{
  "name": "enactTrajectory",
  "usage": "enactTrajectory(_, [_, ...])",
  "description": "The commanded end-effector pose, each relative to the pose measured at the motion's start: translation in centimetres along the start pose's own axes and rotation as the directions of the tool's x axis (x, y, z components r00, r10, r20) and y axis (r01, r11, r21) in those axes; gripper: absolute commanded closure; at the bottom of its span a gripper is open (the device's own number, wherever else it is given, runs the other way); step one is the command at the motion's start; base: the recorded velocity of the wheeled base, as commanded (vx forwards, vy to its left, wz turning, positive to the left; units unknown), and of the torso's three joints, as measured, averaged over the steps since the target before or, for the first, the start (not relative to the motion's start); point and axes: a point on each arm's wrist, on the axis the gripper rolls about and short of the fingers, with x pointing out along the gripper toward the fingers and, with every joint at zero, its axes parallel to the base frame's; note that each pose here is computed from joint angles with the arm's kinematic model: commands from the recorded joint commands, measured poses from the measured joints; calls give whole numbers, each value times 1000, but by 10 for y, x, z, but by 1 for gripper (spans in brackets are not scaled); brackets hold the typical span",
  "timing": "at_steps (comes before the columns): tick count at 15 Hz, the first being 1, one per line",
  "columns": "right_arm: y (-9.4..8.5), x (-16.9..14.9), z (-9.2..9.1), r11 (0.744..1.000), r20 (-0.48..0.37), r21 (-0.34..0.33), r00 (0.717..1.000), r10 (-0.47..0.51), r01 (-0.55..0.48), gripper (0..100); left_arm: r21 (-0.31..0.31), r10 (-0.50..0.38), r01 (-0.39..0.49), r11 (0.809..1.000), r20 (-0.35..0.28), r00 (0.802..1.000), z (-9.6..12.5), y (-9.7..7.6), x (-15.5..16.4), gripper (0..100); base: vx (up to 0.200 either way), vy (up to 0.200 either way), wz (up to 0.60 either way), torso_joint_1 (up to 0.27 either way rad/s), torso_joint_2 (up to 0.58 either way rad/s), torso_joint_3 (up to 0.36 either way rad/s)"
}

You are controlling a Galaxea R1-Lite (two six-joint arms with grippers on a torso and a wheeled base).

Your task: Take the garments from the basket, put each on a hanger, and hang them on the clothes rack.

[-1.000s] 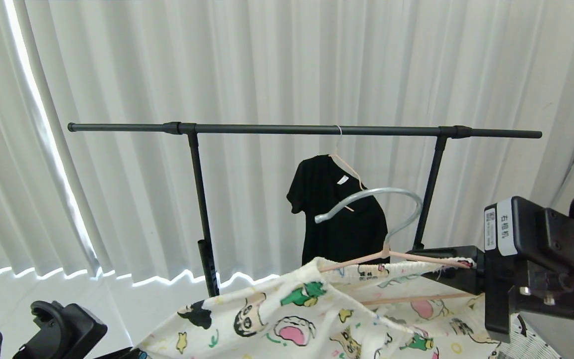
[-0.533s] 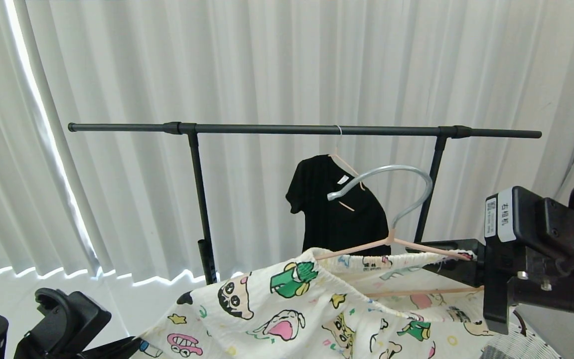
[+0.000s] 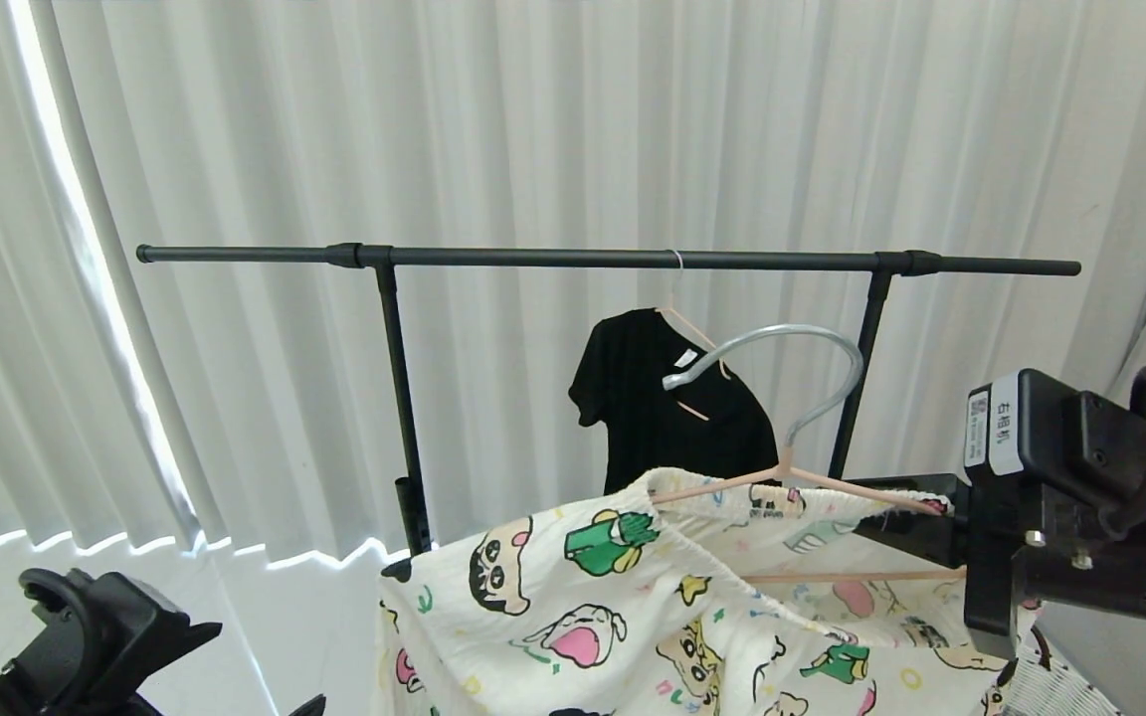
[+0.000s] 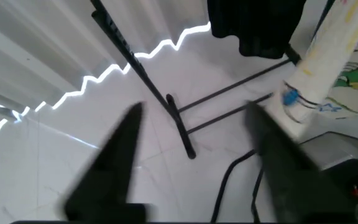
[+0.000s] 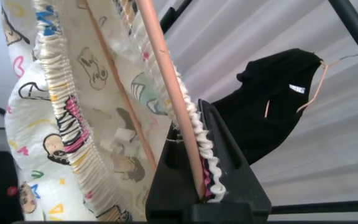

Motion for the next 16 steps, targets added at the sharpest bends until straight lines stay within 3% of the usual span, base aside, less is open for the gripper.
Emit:
enactTrajectory(1, [-3, -1, -10, 1000, -35, 18, 999, -18, 19, 100, -39, 1, 3, 999, 82, 997, 2, 0, -12, 0, 0, 0, 0, 0, 0, 0])
enactTrajectory(4, [-6, -10, -32, 996, -115, 58, 991, -65, 72, 100, -135, 17, 5, 991, 158, 987, 14, 3, -20, 0, 0, 0, 0, 0, 0, 0])
enactTrajectory(6, [-5, -17, -38, 990, -197, 75, 975, -99, 116, 100, -158, 68, -39, 987, 186, 980, 28, 11, -21, 0, 0, 0, 0, 0, 0, 0])
enactTrajectory(8, [1, -27, -42, 976, -282, 143, 952, -121, 166, 100, -181, 135, -107, 978, 153, 979, 37, 23, -13, 0, 0, 0, 0, 0, 0, 0])
enactTrajectory(10, [6, -40, -45, 954, -358, 189, 921, -153, 233, 100, -137, 236, -223, 965, 82, 968, 40, 42, -4, 0, 0, 0, 0, 0, 0, 0])
enactTrajectory(12, [12, -55, -48, 927, -458, 215, 870, -182, 306, 100, -78, 298, -295, 952, 25, 954, 37, 55, 1, 0, 0, 0, 0, 0, 0, 0])
enactTrajectory(14, [18, -67, -55, 885, -569, 259, 801, -184, 387, 100, -81, 301, -299, 951, 11, 954, 37, 57, 3, 0, 0, 0, 0, 0, 0, 0])
enactTrajectory(16, [13, -73, -62, 796, -665, 284, 708, -238, 534, 100, -73, 319, -318, 945, 10, 948, 37, 57, 2, 0, 0, 0, 0, 0, 0, 0])
